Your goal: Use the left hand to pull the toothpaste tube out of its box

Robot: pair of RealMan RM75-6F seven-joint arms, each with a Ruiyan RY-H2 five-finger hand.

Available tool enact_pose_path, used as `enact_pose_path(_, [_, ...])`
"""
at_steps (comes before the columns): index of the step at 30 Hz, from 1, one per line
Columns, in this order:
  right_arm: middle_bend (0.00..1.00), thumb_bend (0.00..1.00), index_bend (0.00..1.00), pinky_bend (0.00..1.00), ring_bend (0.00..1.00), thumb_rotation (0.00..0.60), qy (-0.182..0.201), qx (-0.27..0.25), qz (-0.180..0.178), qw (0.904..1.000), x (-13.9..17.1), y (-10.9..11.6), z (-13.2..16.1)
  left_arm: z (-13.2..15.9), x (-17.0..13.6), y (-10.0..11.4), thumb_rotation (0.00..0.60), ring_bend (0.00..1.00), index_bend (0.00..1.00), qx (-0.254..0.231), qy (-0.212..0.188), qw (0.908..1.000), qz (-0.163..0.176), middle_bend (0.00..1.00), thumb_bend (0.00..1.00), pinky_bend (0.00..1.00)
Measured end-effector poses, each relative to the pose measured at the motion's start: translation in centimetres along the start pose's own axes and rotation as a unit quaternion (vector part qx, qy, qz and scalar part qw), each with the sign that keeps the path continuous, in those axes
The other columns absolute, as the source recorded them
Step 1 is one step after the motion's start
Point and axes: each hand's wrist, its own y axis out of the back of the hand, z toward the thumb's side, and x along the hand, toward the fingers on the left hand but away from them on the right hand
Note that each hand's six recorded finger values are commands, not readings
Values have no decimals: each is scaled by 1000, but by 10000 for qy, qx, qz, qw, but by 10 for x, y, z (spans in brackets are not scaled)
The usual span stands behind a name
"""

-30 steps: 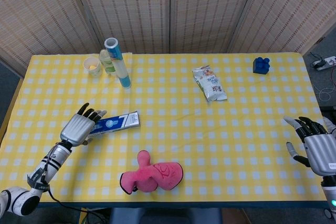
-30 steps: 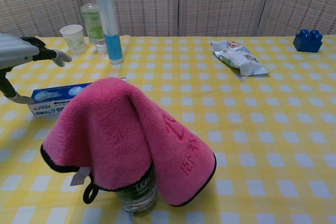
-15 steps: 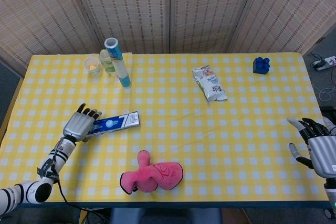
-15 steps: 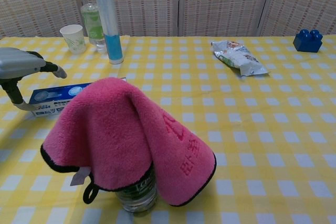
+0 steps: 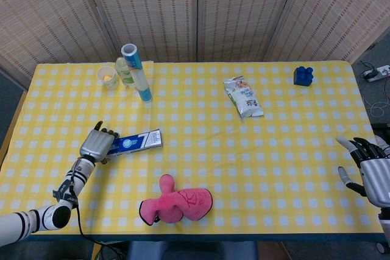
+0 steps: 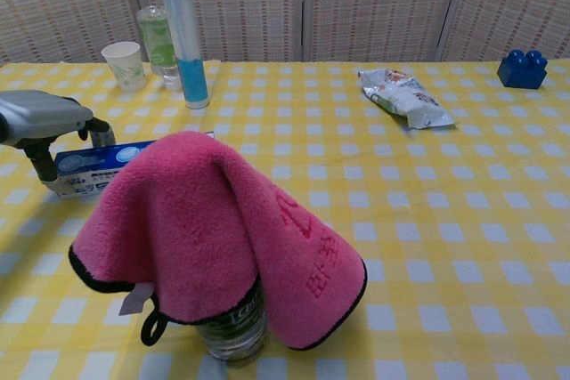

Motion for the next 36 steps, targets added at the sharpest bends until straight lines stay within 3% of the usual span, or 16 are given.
enact_pose_path(8, [280,365,180,242,170,600,-27,-14,11,10000,-1,-1,-2,-1,8,0,600,312,403,47,157,9999,-49,390,218,0])
enact_pose_path(19, [280,366,179,242,170,600,-3,-45,17,10000,-1,-2,-3,-19,1,5,600,324,427,653,408,9969,129,421,217,0])
enact_pose_path(26, [280,366,180,242,170,600,21,-62,-13,10000,0,-1,-4,-36,-14,28,600,319,424,1114,624,9905,502,421,218,0])
enact_pose_path(36, [280,366,180,242,170,600,41,-114,-52,9999,3,-1,-6,-47,-61,81,600,315,422,1679,798,9735,1333,421,218,0])
